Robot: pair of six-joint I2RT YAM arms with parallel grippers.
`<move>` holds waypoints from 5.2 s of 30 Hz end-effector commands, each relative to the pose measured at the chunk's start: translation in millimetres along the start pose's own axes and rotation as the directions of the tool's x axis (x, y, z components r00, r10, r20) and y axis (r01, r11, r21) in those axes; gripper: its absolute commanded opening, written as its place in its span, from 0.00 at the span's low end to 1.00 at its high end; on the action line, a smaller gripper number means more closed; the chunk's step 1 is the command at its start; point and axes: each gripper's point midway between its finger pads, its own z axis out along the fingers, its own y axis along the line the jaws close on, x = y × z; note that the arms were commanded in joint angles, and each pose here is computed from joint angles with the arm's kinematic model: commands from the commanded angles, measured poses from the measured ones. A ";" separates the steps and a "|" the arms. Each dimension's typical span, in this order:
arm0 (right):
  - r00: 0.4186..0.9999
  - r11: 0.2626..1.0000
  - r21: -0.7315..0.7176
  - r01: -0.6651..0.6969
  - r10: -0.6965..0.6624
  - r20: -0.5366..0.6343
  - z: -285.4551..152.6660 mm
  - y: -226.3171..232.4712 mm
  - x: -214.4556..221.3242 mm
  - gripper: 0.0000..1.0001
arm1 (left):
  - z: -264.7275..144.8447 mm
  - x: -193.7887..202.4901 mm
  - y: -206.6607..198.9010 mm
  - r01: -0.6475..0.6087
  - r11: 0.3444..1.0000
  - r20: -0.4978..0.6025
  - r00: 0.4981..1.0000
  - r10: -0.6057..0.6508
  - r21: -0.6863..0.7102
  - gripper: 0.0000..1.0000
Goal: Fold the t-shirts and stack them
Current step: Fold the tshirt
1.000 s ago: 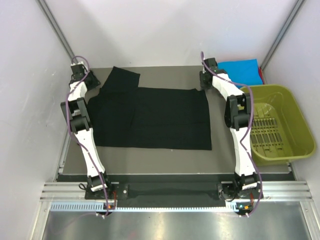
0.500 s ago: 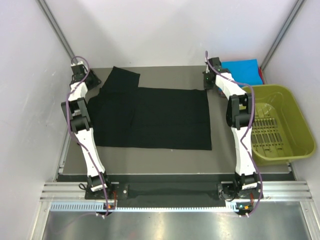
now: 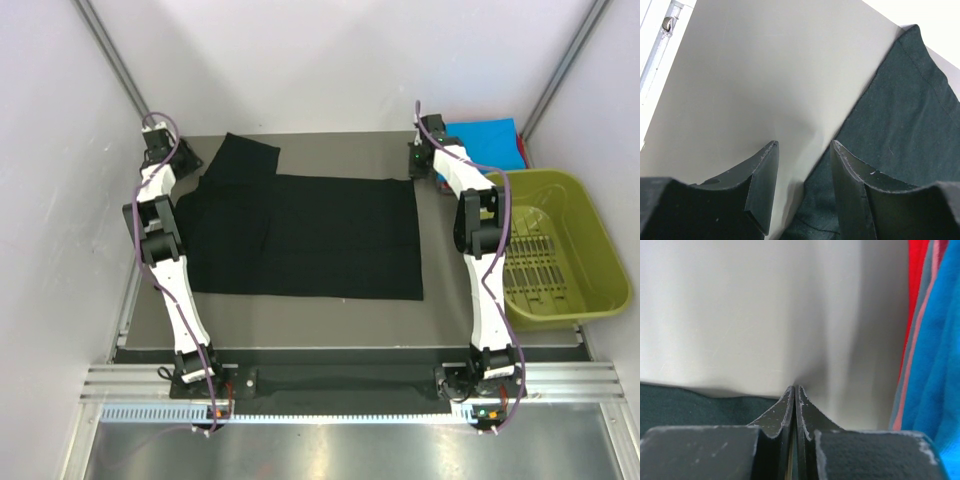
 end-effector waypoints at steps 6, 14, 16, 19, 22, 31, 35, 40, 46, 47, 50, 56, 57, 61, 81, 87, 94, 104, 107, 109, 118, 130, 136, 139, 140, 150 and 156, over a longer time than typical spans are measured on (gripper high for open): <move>0.993 0.996 -0.083 -0.016 0.026 0.118 -30.7 9.3 -45.0 0.28 | 11.1 -21.6 -15.8 0.002 0.996 0.089 0.996 -0.010 0.088 0.53; 0.998 0.997 -0.075 -0.006 0.011 0.062 -27.6 6.4 -26.4 0.32 | 16.0 5.3 -34.0 0.013 0.979 -0.002 1.000 -0.013 0.203 0.53; 0.999 0.998 -0.068 -0.001 0.004 0.045 -27.2 5.0 -17.5 0.31 | 17.3 13.3 -33.8 0.016 0.979 -0.025 1.000 -0.011 0.203 0.52; 0.999 0.998 -0.055 0.009 -0.007 0.033 -27.8 1.6 -9.9 0.31 | 19.9 23.6 -36.0 0.009 0.979 -0.049 0.999 0.001 0.204 0.52; 0.999 0.999 -0.040 0.026 -0.024 0.031 -29.3 0.6 -8.9 0.29 | 20.6 31.6 -35.6 0.005 0.981 -0.072 0.997 0.009 0.193 0.50; 0.999 0.998 -0.053 0.030 -0.027 0.042 -30.3 6.1 -12.1 0.04 | 24.7 45.2 -29.0 -0.027 0.985 -0.098 0.994 0.044 0.170 0.34; 0.998 0.998 -0.057 0.020 -0.017 0.054 -32.7 7.6 -17.3 0.00 | 25.6 40.4 -35.6 -0.017 0.978 -0.086 0.996 0.035 0.206 0.11; 0.996 0.999 -0.044 0.001 0.003 0.093 -39.3 6.7 -29.6 0.00 | 12.2 6.9 -56.8 0.009 0.963 -0.013 1.000 -0.005 0.268 0.00; 0.989 0.999 -0.035 0.003 0.003 0.146 -51.6 5.6 -43.1 0.00 | -8.0 -45.9 -80.0 -0.030 0.943 0.138 0.990 -0.016 0.331 0.00; 0.986 0.999 -0.034 0.004 0.002 0.165 -57.9 5.7 -48.1 0.00 | -9.2 -47.9 -82.3 -0.032 0.942 0.143 0.990 -0.017 0.334 0.00; 0.982 1.000 -0.003 -0.005 0.005 0.186 -59.9 -0.2 -49.6 0.00 | -11.8 -61.2 -86.5 -0.058 0.936 0.197 0.980 -0.013 0.349 0.00; 0.977 1.000 0.020 -0.017 0.012 0.214 -64.1 -7.7 -53.3 0.00 | -4.2 -56.7 -76.7 -0.054 0.939 0.197 0.980 -0.016 0.340 0.00; 0.977 1.000 0.025 -0.017 0.012 0.211 -63.5 -9.0 -50.3 0.00 | -3.8 -55.8 -77.2 -0.055 0.937 0.196 0.980 -0.014 0.346 0.00; 0.974 0.999 0.038 -0.012 0.003 0.227 -66.6 -11.8 -50.9 0.00 | -4.5 -50.5 -76.9 -0.061 0.931 0.193 0.981 -0.010 0.359 0.00; 0.933 0.999 0.017 0.031 -0.035 0.359 -103.6 -10.1 -47.0 0.00 | -61.8 -70.6 -76.7 -0.083 0.916 0.219 0.976 -0.005 0.392 0.00; 0.920 1.000 0.006 0.028 -0.028 0.392 -121.3 -6.9 -35.6 0.00 | -87.4 -70.4 -77.2 -0.089 0.912 0.217 0.976 0.000 0.401 0.00; 0.914 1.000 -0.013 0.023 -0.016 0.406 -139.3 -2.8 -13.1 0.00 | -119.3 -49.0 -65.2 -0.052 0.932 0.180 0.984 -0.015 0.360 0.00; 0.924 0.999 -0.034 0.016 -0.001 0.383 -153.4 2.5 36.4 0.00 | -169.2 -26.0 -30.8 0.039 0.988 0.192 0.979 -0.067 0.147 0.00; 0.930 0.999 -0.045 0.025 -0.006 0.367 -154.2 6.7 51.4 0.00 | -180.4 -16.5 -20.8 0.052 0.995 0.179 0.982 -0.067 0.090 0.00; 0.926 0.997 -0.060 0.039 -0.014 0.376 -159.5 14.0 56.2 0.00 | -185.5 -12.6 -12.6 0.064 0.997 0.165 0.984 -0.072 0.049 0.00; 0.934 0.993 0.005 0.121 -0.116 0.339 -167.2 30.7 90.4 0.00 | -195.8 15.0 13.8 0.109 0.992 0.077 0.992 -0.105 -0.058 0.00; 0.948 0.989 0.113 0.098 -0.128 0.291 -165.0 8.3 111.9 0.00 | -198.8 54.9 31.1 0.122 0.985 0.001 0.992 -0.122 -0.121 0.00; 0.960 0.992 0.096 0.079 -0.101 0.260 -165.3 8.6 127.5 0.00 | -203.5 74.6 49.1 0.127 0.968 -0.041 0.989 -0.139 -0.218 0.00; 0.969 0.993 0.093 0.068 -0.088 0.231 -164.1 8.4 137.3 0.00 | -206.8 80.0 54.4 0.137 0.959 -0.039 0.988 -0.151 -0.249 0.00; 0.970 0.993 0.092 0.069 -0.088 0.225 -163.8 8.9 140.3 0.00 | -207.5 84.6 56.5 0.144 0.956 -0.043 0.986 -0.160 -0.257 0.00; 0.992 0.995 0.084 0.050 -0.059 0.109 -172.9 8.2 172.5 0.23 | -230.9 68.4 61.2 0.160 0.919 -0.007 0.985 -0.174 -0.359 0.22; 0.989 1.000 -0.006 0.025 -0.024 0.148 -188.5 29.9 147.4 0.22 | -256.7 15.8 13.7 0.069 0.932 0.129 0.991 -0.024 -0.356 0.26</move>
